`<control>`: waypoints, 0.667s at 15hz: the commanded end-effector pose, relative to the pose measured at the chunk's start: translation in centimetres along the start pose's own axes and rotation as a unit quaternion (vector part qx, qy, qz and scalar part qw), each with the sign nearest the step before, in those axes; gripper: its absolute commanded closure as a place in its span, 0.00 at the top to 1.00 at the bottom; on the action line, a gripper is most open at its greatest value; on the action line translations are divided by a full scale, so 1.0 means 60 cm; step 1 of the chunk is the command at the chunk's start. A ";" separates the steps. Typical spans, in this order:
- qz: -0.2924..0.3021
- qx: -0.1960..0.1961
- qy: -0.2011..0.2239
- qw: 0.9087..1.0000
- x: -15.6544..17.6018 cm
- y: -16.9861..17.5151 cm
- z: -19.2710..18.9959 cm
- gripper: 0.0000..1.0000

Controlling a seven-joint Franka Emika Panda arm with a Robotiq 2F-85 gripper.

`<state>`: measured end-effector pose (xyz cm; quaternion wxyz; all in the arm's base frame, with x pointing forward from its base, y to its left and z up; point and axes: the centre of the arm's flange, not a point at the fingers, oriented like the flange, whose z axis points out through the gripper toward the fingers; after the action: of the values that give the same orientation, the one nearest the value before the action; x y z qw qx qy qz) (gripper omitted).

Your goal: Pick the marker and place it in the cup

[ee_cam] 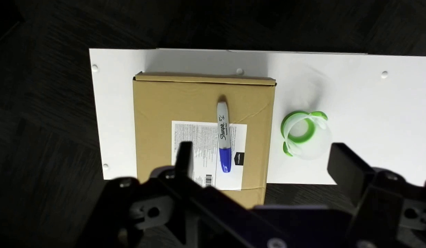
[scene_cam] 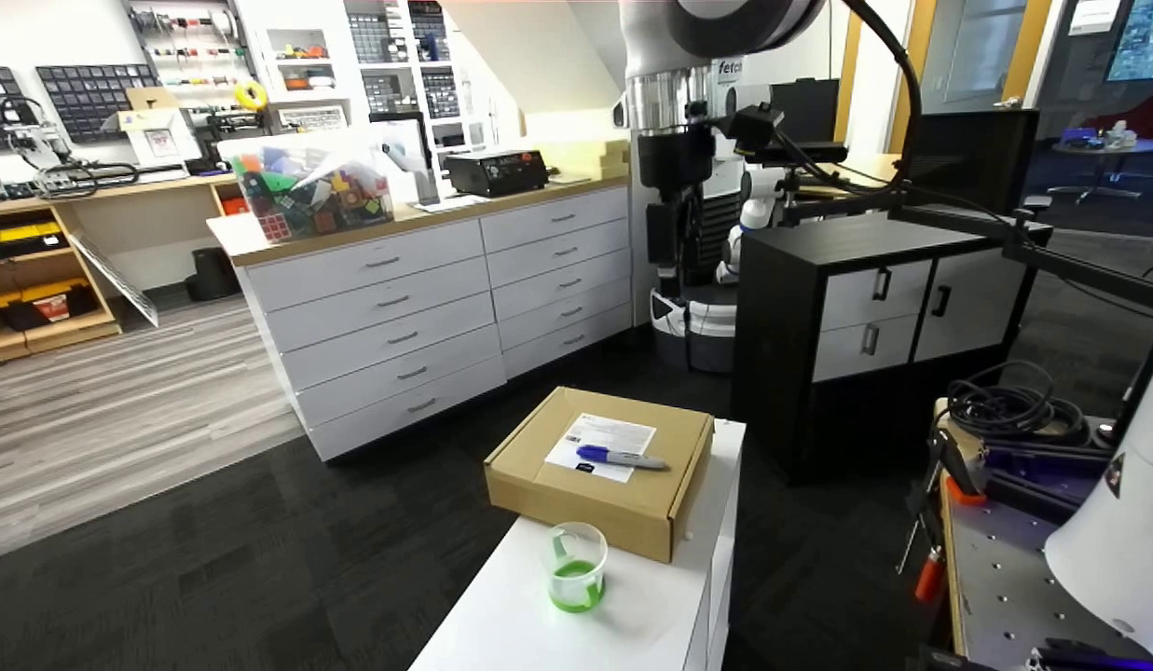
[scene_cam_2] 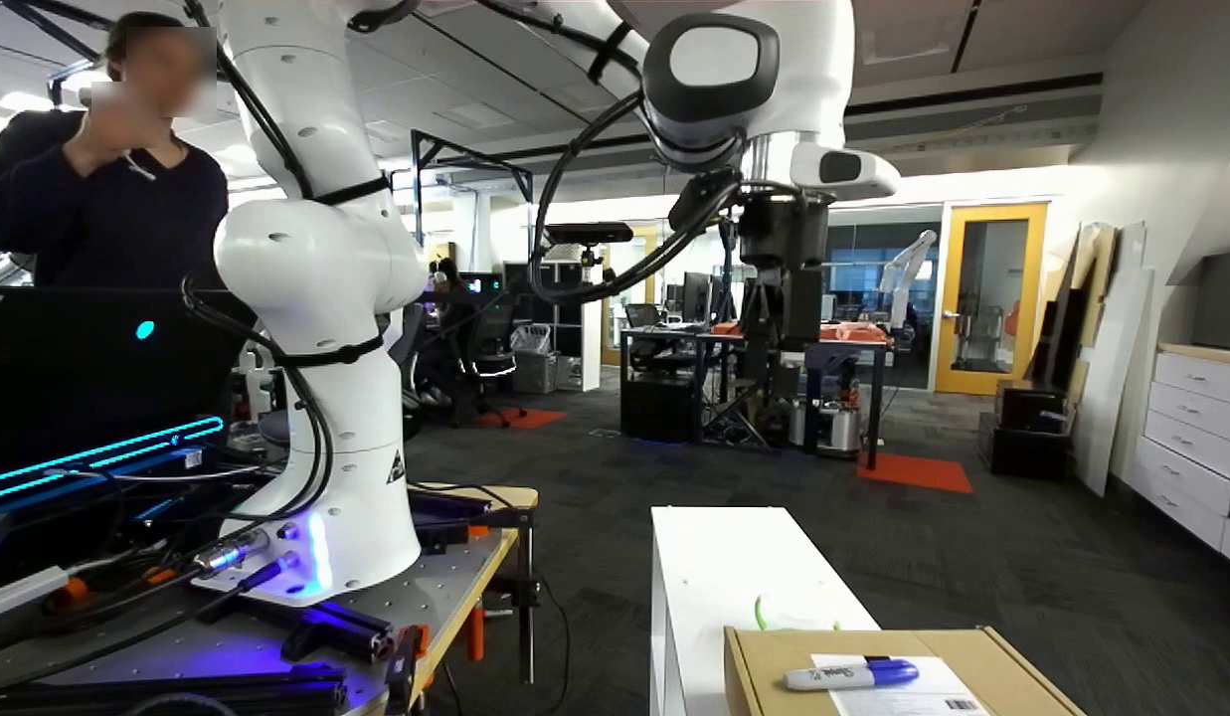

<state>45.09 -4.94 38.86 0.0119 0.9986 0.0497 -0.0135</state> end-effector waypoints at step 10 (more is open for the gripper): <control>-0.033 -0.004 0.031 0.999 0.016 0.045 0.187 1.00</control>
<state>45.83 -6.81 29.65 0.0160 0.9975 0.0689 0.0056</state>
